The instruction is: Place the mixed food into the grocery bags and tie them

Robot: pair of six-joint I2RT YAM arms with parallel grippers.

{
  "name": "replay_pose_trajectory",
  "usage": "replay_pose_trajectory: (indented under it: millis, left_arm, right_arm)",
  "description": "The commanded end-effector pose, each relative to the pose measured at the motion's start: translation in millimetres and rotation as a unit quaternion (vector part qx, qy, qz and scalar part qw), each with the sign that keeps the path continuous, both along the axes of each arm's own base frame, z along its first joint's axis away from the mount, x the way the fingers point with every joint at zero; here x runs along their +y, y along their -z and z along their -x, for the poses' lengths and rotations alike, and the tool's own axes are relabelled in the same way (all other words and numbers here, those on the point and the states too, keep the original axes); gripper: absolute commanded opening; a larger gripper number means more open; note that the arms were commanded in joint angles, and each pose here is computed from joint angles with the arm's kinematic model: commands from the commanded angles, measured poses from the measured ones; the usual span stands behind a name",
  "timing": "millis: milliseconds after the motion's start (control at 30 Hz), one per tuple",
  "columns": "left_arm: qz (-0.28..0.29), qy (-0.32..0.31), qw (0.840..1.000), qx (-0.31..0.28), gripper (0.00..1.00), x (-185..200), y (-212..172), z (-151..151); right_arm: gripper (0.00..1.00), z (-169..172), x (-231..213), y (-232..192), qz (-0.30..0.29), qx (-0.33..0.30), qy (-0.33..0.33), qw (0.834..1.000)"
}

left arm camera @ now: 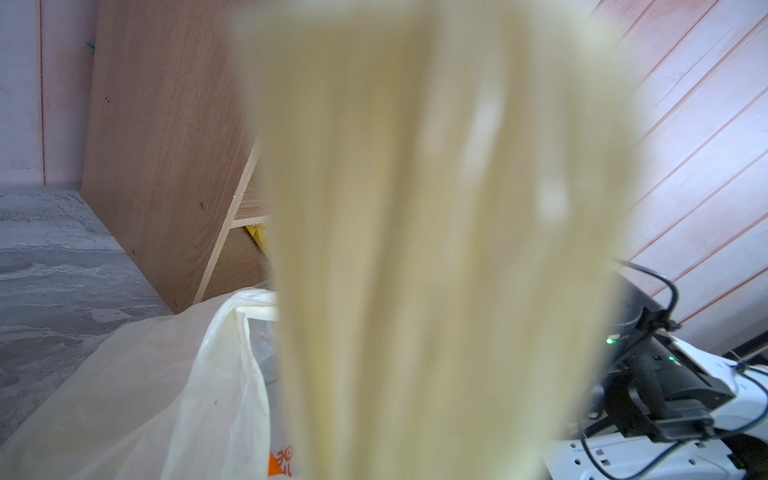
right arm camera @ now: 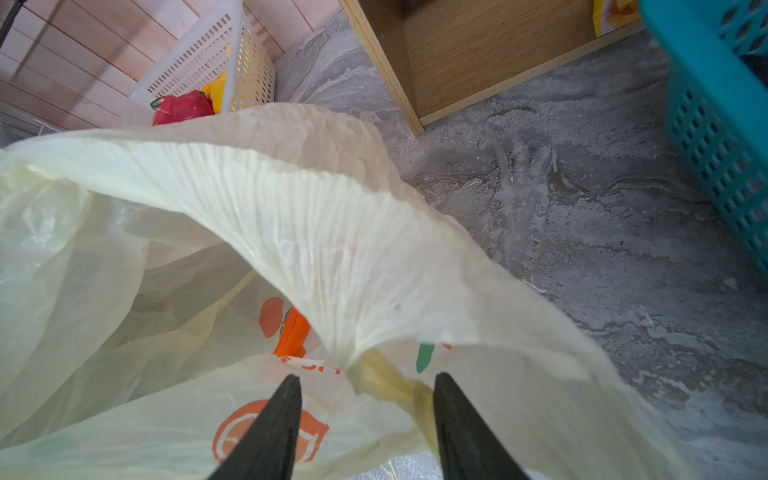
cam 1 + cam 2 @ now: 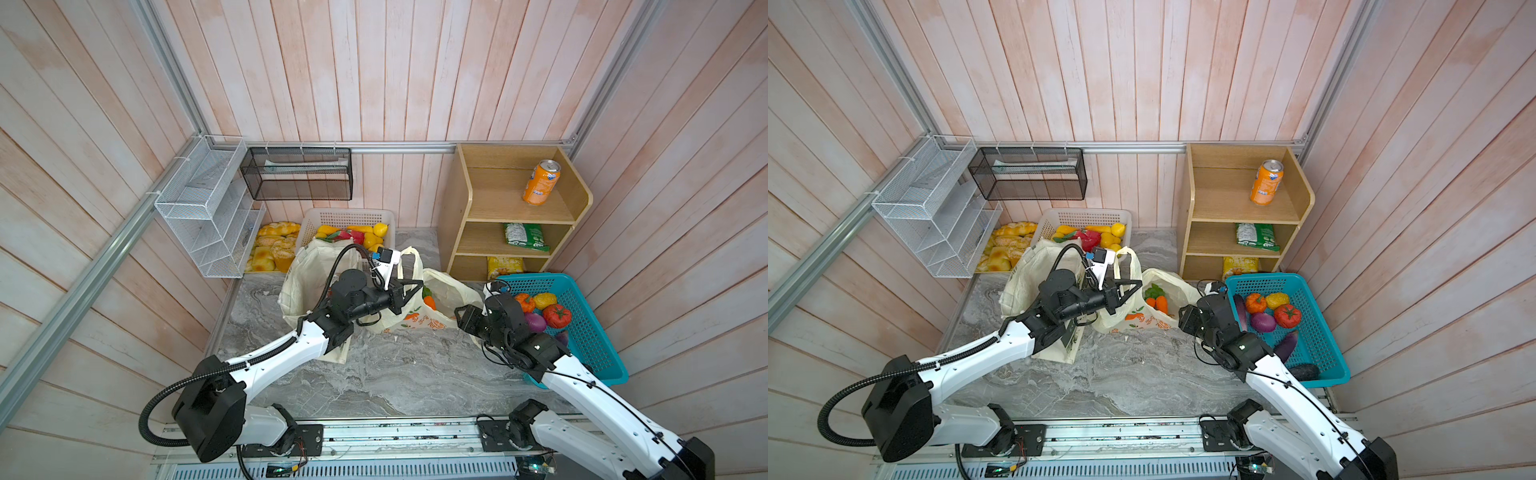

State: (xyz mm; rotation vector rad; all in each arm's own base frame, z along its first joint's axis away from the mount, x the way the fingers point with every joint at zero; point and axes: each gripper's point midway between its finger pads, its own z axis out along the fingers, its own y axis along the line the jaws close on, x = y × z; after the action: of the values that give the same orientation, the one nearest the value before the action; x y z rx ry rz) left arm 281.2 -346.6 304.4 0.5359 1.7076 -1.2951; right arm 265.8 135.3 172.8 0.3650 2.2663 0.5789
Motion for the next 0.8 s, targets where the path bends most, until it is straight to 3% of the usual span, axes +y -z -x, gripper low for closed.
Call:
replay_pose_trajectory:
  millis: [0, 133, 267, 400, 567, 767]
  left_arm:
    - [0.013, 0.003, 1.000, -0.007, 0.00, 3.8, -6.2, 1.6]
    - [0.013, 0.012, 1.000, -0.002, 0.00, 1.6, -9.7, 1.7]
    - [0.021, -0.004, 1.000, 0.003, 0.00, 7.2, -7.6, 0.6]
    - [0.022, -0.006, 1.000, 0.010, 0.00, 8.7, -6.2, 1.0]
    - [0.026, -0.006, 1.000, 0.011, 0.00, 8.0, -11.6, 0.3]
    - [0.039, 0.017, 0.999, 0.006, 0.00, 0.2, -27.1, 1.9]
  right_arm:
    - [0.52, -0.1, -9.4, 9.9, 0.015, -0.001, 0.011, 1.000]
    - [0.47, 1.6, -7.3, 17.2, 0.004, 0.006, -0.003, 1.000]
    - [0.21, 6.2, 4.6, 3.2, -0.016, -0.001, -0.041, 0.999]
    - [0.00, 12.6, 13.7, -37.6, -0.059, -0.042, -0.067, 0.995]
    - [0.00, 21.1, 26.1, -92.8, -0.127, -0.085, -0.095, 0.984]
    - [0.00, 34.7, 31.5, -187.0, -0.230, -0.164, -0.111, 0.953]
